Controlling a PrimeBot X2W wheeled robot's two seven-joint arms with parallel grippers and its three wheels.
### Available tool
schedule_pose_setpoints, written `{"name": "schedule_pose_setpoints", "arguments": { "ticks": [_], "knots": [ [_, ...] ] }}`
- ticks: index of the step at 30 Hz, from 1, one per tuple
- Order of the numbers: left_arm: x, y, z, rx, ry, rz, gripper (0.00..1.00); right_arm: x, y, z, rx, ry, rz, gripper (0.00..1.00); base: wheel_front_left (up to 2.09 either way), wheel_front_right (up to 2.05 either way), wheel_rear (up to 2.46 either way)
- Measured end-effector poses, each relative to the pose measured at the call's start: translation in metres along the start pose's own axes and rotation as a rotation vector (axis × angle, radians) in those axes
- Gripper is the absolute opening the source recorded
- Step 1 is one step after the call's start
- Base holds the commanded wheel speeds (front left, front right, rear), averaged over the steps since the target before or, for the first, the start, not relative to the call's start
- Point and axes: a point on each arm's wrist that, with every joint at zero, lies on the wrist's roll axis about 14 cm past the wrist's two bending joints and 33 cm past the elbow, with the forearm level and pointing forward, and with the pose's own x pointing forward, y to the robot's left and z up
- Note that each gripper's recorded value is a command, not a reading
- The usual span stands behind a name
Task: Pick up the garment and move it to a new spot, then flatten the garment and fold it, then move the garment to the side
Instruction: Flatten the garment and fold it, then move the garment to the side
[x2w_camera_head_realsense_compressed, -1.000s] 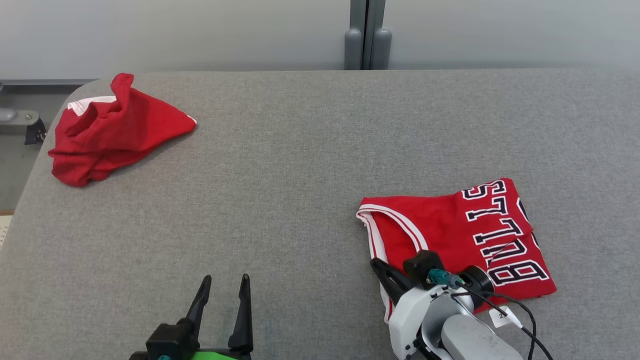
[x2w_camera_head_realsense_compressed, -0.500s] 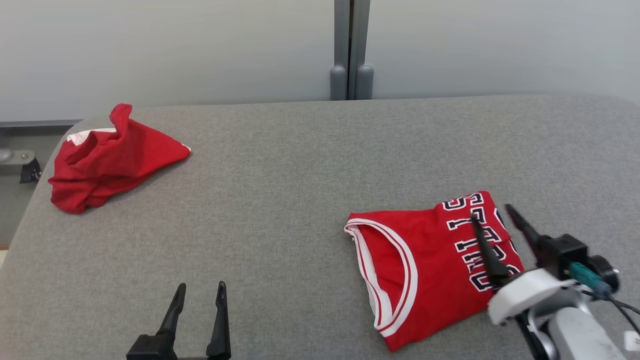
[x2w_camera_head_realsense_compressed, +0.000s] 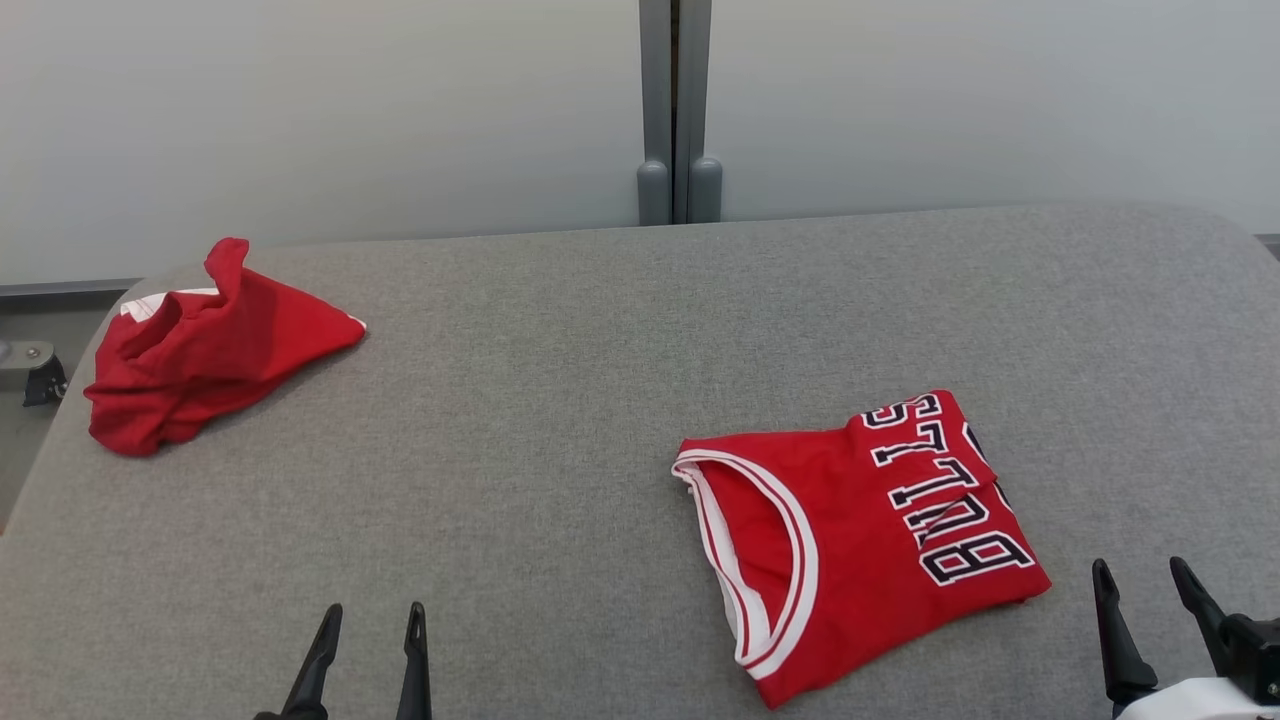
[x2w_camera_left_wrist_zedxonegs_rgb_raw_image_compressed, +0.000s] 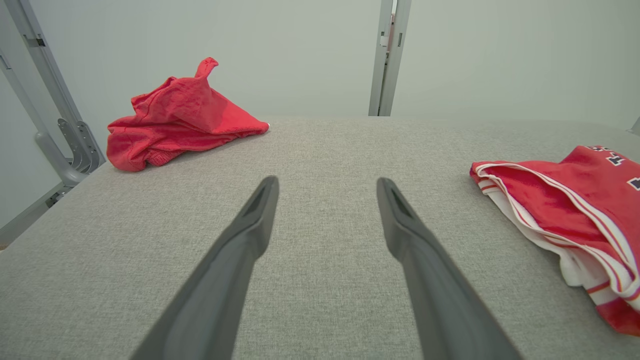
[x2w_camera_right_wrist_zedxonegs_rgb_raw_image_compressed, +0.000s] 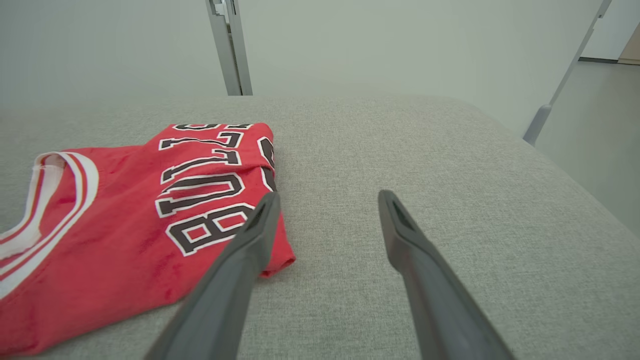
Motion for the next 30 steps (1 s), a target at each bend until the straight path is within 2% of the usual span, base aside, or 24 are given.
{"name": "schedule_pose_setpoints", "arguments": {
  "ticks": [12, 16, 20, 23, 27, 30],
  "knots": [
    [-0.001, 0.001, -0.005, -0.002, 0.019, 0.000, 1.00, 0.002, 0.016, 0.007, 0.015, -0.026, 0.037, 1.00, 0.00, 0.00, 0.00],
    [0.001, 0.001, -0.008, -0.010, 0.030, 0.001, 1.00, 0.020, 0.019, 0.025, 0.039, -0.071, 0.063, 1.00, 0.00, 0.00, 0.00],
    [0.007, -0.005, -0.012, -0.025, 0.045, -0.018, 1.00, 0.057, 0.022, 0.030, 0.086, 0.044, 0.090, 1.00, 0.00, 0.00, 0.00],
    [0.020, -0.013, -0.013, -0.030, 0.048, -0.051, 1.00, 0.088, 0.025, 0.027, 0.106, 0.196, 0.104, 1.00, 0.00, 0.00, 0.00],
    [0.027, -0.014, -0.023, -0.033, 0.082, -0.059, 1.00, 0.101, 0.036, -0.015, 0.140, 0.474, 0.116, 1.00, 0.00, 0.00, 0.00],
    [0.032, -0.010, -0.020, -0.031, 0.073, -0.048, 1.00, 0.104, 0.050, -0.037, 0.122, 0.608, 0.144, 1.00, 0.00, 0.00, 0.00]
  ]
}}
